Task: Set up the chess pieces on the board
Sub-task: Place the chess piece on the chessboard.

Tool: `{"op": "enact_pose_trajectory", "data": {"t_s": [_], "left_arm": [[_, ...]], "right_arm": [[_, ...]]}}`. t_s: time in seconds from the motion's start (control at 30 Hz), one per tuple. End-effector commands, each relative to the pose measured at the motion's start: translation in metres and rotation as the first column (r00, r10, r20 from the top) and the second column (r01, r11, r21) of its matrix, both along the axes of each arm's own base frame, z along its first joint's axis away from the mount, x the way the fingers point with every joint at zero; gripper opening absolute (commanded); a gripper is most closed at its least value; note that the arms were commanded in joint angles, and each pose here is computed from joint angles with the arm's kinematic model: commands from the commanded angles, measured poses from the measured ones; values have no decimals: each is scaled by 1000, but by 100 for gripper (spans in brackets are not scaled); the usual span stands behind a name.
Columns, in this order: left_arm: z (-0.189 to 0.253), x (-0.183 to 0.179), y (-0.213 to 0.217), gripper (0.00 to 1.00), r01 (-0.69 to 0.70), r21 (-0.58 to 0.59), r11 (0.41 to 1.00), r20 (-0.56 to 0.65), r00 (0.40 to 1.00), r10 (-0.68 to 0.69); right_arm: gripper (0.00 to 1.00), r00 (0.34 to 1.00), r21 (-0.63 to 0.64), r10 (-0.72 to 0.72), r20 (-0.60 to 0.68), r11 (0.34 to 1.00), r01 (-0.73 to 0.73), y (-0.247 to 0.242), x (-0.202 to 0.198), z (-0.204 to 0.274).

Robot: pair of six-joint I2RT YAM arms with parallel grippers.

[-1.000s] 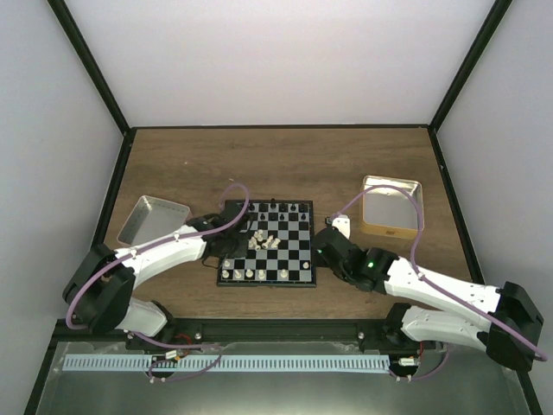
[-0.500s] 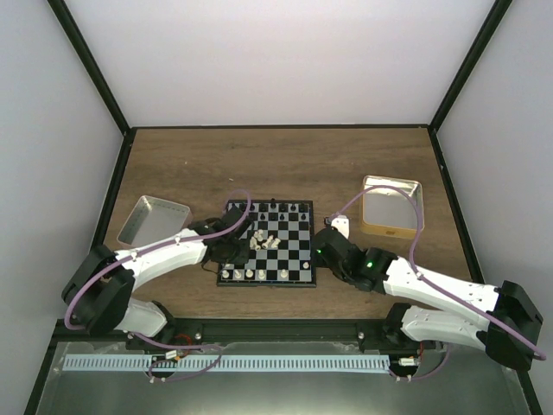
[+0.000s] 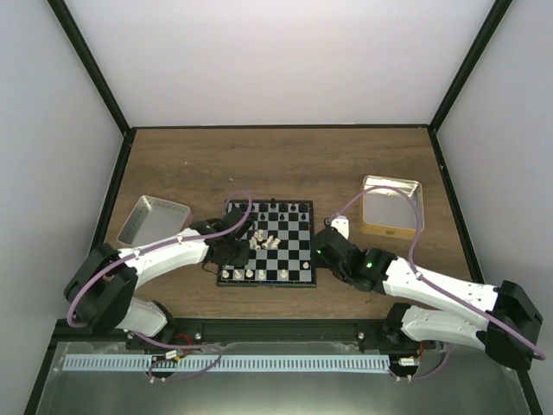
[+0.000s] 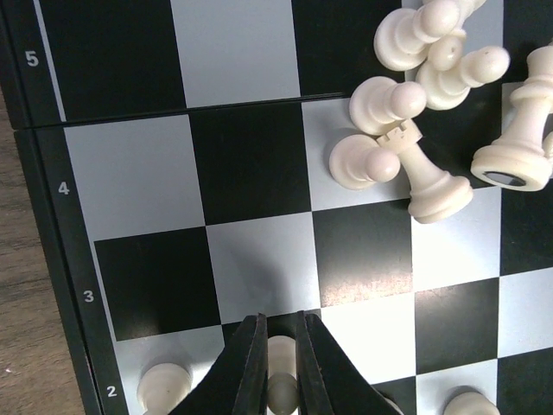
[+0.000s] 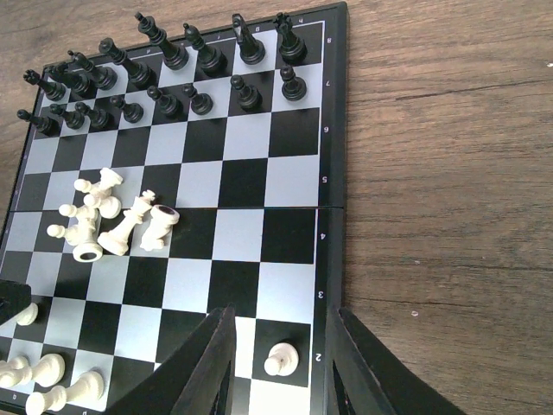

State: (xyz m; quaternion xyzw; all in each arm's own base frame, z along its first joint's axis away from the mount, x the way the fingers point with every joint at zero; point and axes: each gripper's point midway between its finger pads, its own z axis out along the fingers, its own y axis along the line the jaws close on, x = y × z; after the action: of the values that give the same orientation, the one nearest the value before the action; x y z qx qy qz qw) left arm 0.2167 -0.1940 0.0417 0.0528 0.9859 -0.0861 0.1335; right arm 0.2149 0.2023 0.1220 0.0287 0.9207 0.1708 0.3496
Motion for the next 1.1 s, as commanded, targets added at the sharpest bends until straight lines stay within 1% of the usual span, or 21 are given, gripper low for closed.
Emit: {"op": "enact_pose_trajectory", "data": {"t_s": [0.0,0.23,0.4,0.53,0.63,0.7,0.8,0.83,0.87,0.9,1.07], "left_arm": [[-9,-7,2,11,1,17,1000,-32,999,-1],[-11,-8,2,12,3,21,1000,-38,999,-2],[-7,-7,0,18,4,9,1000,-32,999,-3],[5,-1,-3,24,3,-8,1000,-6,1000,-3],[20,5,-7,25,2,-24,1000,26,1000,-1],[31,10,-10,27,5,-40,999,55,999,-3],[48,19,-13,32,1,-60,998,113,994,6],[54,22,-14,33,-3,-68,998,133,991,12],[58,26,-15,35,-5,-77,997,153,988,16],[62,29,-16,37,-6,-87,996,174,984,21],[68,40,-18,41,-14,-103,995,237,971,38]], "right_arm": [[31,1000,3,-27,14,1000,27,-4,5,1],[31,1000,8,-26,17,1000,26,-3,5,2],[31,1000,9,-26,17,1000,26,-3,4,3],[31,999,13,-27,20,1000,27,-4,4,5],[31,999,20,-28,21,999,27,-4,4,7],[31,999,31,-28,18,999,28,-4,3,12],[32,1000,60,-21,22,998,19,-4,0,23],[34,1000,64,-16,25,998,14,-5,-1,26],[41,999,71,-13,32,997,11,-5,-2,31],[45,999,70,-11,39,998,8,-7,-3,34],[56,998,42,-13,67,999,10,-18,-4,54]]}}
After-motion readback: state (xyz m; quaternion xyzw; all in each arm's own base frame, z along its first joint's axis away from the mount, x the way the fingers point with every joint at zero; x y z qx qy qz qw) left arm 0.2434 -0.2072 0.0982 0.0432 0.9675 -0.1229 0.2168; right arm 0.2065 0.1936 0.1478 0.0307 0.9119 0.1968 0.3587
